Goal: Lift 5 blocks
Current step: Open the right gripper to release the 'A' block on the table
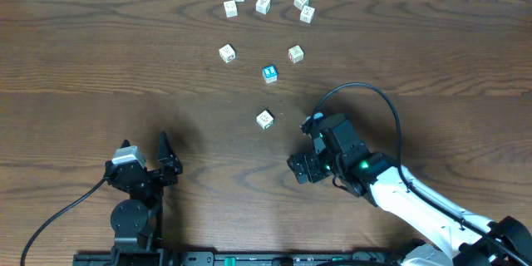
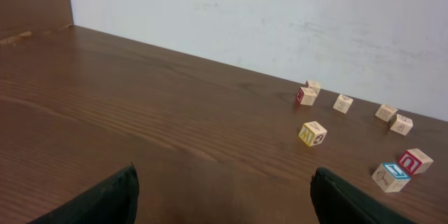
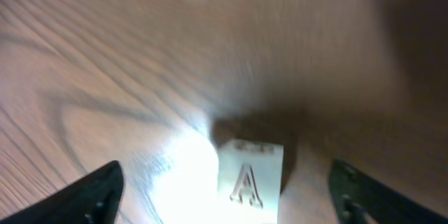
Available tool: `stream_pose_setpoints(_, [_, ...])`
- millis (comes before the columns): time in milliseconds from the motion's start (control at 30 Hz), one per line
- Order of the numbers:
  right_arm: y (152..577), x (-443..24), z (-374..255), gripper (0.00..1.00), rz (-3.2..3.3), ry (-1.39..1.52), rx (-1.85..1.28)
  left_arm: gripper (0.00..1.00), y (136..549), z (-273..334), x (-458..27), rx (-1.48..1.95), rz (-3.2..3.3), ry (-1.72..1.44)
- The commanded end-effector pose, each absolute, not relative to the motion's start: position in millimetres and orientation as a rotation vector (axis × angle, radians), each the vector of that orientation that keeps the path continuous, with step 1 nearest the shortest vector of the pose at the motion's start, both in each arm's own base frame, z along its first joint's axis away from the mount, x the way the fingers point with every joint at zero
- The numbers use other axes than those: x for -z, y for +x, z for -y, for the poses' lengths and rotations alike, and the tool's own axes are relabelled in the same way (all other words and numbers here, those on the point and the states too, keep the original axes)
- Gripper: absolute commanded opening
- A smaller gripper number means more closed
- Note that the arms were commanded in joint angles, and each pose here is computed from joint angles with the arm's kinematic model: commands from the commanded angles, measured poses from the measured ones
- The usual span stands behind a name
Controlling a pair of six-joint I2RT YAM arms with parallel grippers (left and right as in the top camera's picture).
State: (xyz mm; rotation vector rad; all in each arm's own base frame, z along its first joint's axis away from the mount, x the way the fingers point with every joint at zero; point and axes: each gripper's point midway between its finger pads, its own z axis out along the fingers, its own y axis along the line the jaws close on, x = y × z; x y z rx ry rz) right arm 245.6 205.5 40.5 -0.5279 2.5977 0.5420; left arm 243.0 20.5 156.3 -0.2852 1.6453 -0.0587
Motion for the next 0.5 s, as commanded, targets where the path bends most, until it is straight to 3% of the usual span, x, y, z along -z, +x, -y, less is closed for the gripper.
stream_pose_setpoints(0, [276.9,-83.7,-222.3,0.96,-2.462,-0.547,-0.539,0.79,242.5,-22.0,-138.5,0.038,-1.693,-0.289])
stream_pose_setpoints(200, [329.9,-118.7,-222.2,0.96,-2.372,-0.473,-0.352,0.79,242.5,-22.0,-138.4,0.037,-1.693,-0.289])
stream_pose_setpoints(467, [422.3,-100.9,-222.7,0.97,-2.407,-0.389,-0.239,0.79,242.5,-22.0,-138.5,0.038,-1.693,-0.289])
